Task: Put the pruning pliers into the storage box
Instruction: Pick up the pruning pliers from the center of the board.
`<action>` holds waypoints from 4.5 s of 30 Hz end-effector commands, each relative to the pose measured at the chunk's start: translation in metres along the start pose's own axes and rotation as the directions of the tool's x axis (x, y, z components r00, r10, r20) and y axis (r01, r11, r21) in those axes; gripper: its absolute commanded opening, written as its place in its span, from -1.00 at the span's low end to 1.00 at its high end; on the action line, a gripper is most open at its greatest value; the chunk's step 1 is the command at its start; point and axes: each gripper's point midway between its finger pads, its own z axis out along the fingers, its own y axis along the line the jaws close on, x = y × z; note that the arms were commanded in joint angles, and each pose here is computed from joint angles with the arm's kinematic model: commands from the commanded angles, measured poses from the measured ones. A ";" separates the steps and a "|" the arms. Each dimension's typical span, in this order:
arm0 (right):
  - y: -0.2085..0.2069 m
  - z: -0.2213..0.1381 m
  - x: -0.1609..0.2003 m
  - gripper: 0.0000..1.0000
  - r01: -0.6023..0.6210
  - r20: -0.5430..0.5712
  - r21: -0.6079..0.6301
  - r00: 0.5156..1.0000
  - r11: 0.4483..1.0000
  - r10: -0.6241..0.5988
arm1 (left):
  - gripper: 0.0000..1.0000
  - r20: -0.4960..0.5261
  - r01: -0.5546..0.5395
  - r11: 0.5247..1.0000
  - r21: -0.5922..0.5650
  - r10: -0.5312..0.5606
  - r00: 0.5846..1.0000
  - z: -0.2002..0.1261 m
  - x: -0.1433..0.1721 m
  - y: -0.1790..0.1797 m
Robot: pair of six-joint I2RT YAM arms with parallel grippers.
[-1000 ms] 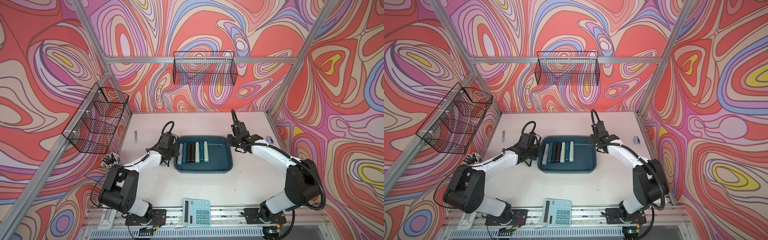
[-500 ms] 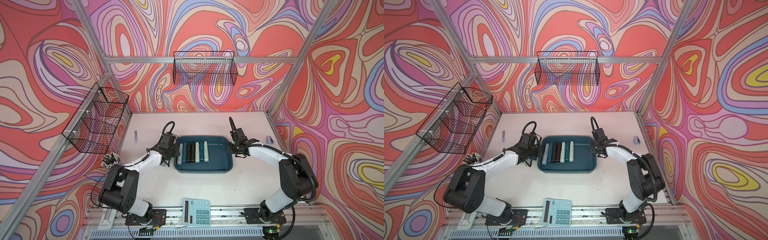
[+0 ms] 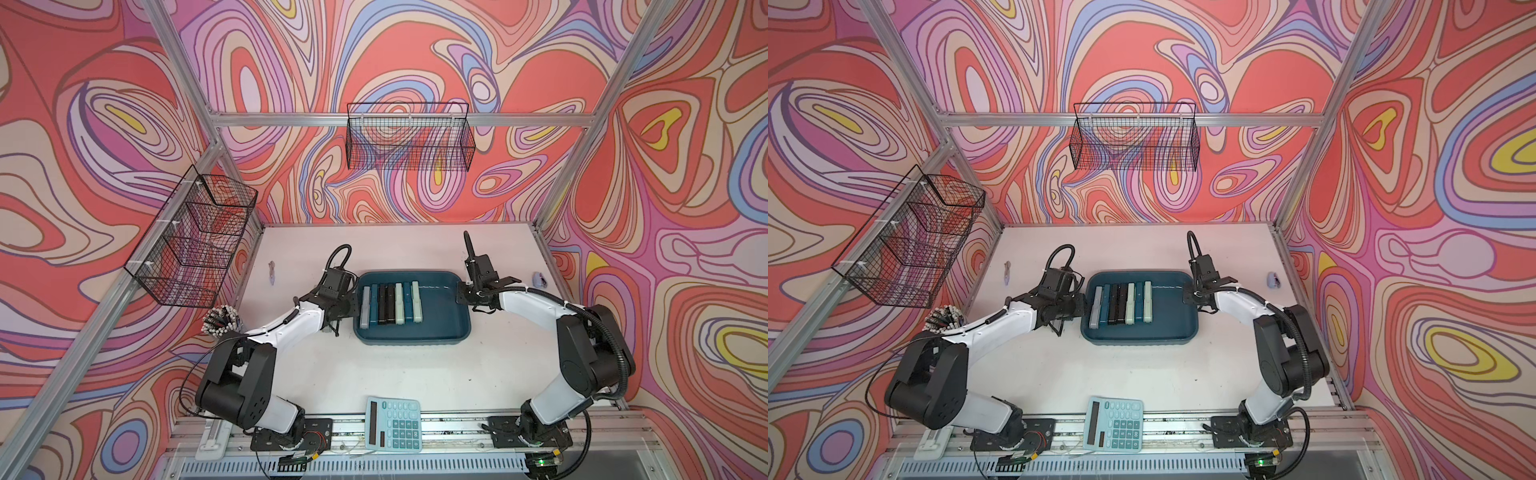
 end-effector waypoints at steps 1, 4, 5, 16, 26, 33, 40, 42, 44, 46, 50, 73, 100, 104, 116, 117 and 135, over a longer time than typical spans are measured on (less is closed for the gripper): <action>-0.022 -0.001 -0.003 -0.78 -0.017 0.016 0.061 1.000 0.998 0.016 | 0.03 0.017 -0.010 0.999 -0.048 0.010 1.000 -0.013 -0.007 0.007; -0.033 -0.005 -0.008 -0.79 -0.023 0.025 0.076 0.999 0.997 0.021 | 0.07 0.019 -0.020 0.998 -0.058 0.021 1.000 -0.018 -0.006 0.009; -0.037 -0.007 -0.009 -0.79 -0.028 0.028 0.081 0.999 0.996 0.026 | 0.08 0.017 -0.023 0.998 -0.063 0.024 1.000 -0.020 -0.005 0.010; -0.057 -0.007 -0.018 -0.79 -0.062 0.049 0.083 0.997 0.995 0.058 | 0.12 0.013 -0.027 0.997 -0.073 0.028 1.000 -0.037 0.014 0.022; -0.057 -0.005 -0.016 -0.80 -0.060 0.053 0.072 0.997 0.996 0.056 | 0.08 -0.054 -0.007 0.998 -0.061 0.004 0.999 -0.024 0.038 0.025; -0.059 -0.001 -0.014 -0.79 -0.068 0.050 0.066 0.997 0.995 0.065 | 0.08 -0.098 0.004 0.995 -0.100 -0.014 0.995 -0.014 0.052 0.034; -0.057 0.005 -0.013 -0.79 -0.078 0.043 0.046 0.996 0.996 0.076 | 0.11 -0.119 0.004 0.989 -0.148 -0.021 0.993 -0.007 0.054 0.042; -0.057 0.005 -0.013 -0.79 -0.080 0.045 0.045 0.996 0.996 0.078 | 0.12 -0.122 0.002 0.987 -0.158 -0.021 0.992 -0.004 0.054 0.043; -0.057 0.006 -0.012 -0.79 -0.081 0.043 0.042 0.996 0.996 0.079 | 0.12 -0.130 0.000 0.986 -0.169 -0.023 0.991 -0.002 0.053 0.044; -0.057 0.007 -0.012 -0.79 -0.080 0.042 0.043 0.996 0.996 0.078 | 0.12 -0.139 0.000 0.985 -0.173 -0.025 0.990 0.001 0.052 0.043; -0.058 0.007 -0.011 -0.79 -0.083 0.041 0.046 0.996 0.995 0.081 | 0.14 -0.129 -0.002 0.979 -0.205 -0.025 0.991 0.001 0.048 0.047; -0.050 0.007 -0.011 -0.79 -0.105 0.045 -0.003 0.993 0.994 0.105 | 0.01 -0.186 -0.140 0.962 -0.234 0.097 0.978 0.032 0.006 0.034; -0.054 -0.018 0.020 -0.78 -0.344 0.127 -0.036 0.930 0.938 0.346 | -0.84 -0.124 -0.198 0.970 -0.142 0.181 0.976 0.025 -0.038 0.002; -0.049 -0.018 0.021 -0.78 -0.354 0.126 -0.049 0.925 0.934 0.357 | -0.90 -0.088 -0.196 0.974 -0.117 0.187 0.978 0.011 -0.049 -0.006; -0.021 -0.023 0.026 -0.77 -0.426 0.158 -0.063 0.889 0.903 0.430 | -0.98 0.024 -0.277 0.959 -0.053 0.279 0.960 -0.053 -0.077 -0.049; -0.016 -0.024 0.026 -0.77 -0.431 0.162 -0.075 0.884 0.899 0.438 | -0.97 0.032 -0.294 0.955 -0.040 0.295 0.955 -0.058 -0.078 -0.057; 0.024 -0.032 0.017 -0.77 -0.468 0.149 -0.196 0.854 0.862 0.498 | -0.96 0.010 -0.470 0.870 0.149 0.474 0.880 -0.042 -0.031 -0.208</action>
